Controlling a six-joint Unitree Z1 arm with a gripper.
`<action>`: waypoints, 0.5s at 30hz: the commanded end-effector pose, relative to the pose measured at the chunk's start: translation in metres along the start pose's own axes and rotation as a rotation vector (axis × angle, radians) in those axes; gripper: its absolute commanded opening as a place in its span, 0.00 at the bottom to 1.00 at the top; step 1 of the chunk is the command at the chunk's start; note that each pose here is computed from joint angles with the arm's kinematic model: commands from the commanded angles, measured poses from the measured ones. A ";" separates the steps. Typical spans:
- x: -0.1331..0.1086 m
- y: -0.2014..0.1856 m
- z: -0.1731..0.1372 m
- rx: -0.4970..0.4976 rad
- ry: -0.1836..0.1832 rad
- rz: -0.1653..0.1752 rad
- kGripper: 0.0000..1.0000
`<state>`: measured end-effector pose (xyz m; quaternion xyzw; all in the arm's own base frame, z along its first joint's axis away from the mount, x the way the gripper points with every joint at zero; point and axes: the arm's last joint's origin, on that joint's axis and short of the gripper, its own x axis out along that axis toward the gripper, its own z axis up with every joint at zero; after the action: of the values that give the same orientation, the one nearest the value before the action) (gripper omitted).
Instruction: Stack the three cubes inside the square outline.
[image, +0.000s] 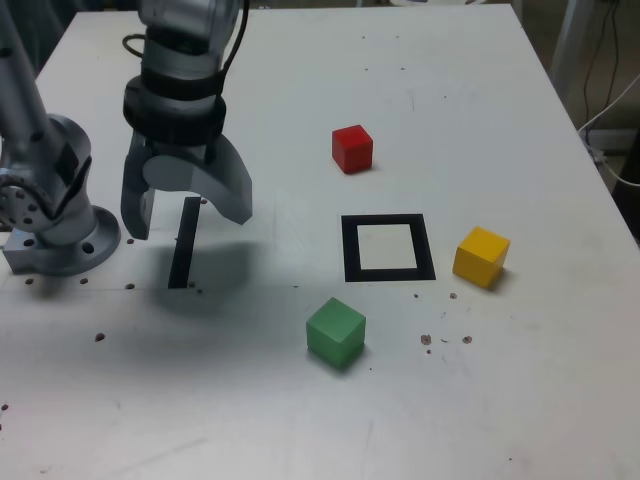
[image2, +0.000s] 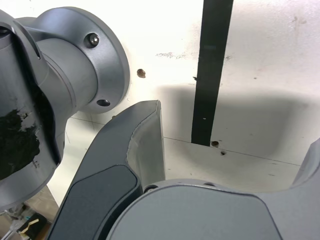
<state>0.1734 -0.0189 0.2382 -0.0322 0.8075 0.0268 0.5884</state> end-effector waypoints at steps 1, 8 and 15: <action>-0.003 -0.001 0.004 0.003 -0.007 0.002 1.00; -0.029 0.004 0.027 -0.008 -0.050 0.029 1.00; -0.059 0.025 0.052 -0.066 -0.083 0.027 1.00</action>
<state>0.2328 0.0075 0.2774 -0.0349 0.7802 0.0589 0.6218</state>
